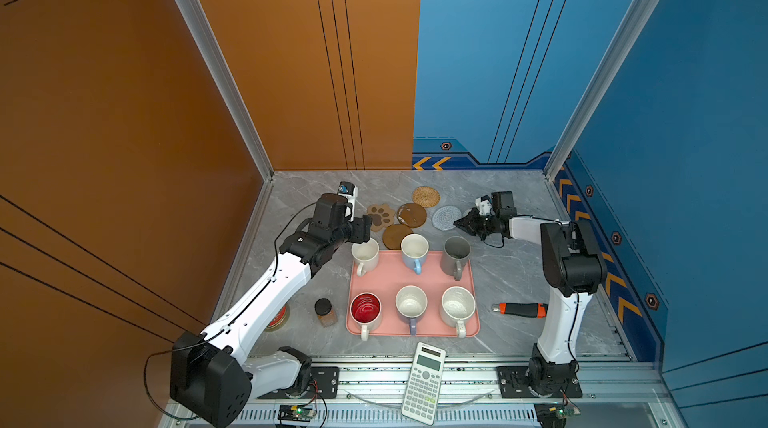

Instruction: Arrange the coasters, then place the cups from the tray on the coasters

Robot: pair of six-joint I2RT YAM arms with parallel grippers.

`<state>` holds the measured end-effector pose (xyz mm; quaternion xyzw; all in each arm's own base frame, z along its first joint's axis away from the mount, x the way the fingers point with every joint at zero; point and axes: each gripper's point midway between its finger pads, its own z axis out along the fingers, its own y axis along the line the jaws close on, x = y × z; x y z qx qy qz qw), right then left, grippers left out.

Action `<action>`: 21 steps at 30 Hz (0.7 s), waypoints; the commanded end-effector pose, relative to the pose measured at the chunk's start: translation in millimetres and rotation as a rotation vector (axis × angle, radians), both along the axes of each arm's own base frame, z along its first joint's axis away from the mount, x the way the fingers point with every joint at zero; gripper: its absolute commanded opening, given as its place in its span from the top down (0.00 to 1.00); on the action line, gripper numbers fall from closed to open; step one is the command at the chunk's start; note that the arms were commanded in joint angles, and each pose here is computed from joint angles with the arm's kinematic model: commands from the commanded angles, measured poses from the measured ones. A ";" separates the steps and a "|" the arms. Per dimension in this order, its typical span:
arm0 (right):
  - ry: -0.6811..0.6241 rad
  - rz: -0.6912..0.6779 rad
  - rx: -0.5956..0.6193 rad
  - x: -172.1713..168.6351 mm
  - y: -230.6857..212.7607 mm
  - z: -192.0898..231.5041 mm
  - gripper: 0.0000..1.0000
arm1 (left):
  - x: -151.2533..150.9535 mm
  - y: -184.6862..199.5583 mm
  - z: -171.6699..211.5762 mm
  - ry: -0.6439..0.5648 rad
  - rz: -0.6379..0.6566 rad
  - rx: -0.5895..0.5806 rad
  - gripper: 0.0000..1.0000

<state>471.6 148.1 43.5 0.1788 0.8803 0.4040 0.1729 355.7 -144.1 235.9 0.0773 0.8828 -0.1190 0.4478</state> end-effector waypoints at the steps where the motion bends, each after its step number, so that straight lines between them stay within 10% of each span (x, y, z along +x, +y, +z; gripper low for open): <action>1: 0.039 0.020 0.009 -2.5 6.1 -4.3 0.88 | -2.7 1.1 4.7 -0.003 -0.003 0.025 0.24; 21: -0.071 -0.008 -0.104 -3.0 -34.2 74.4 0.63 | 3.0 0.0 2.7 0.001 0.004 0.029 0.24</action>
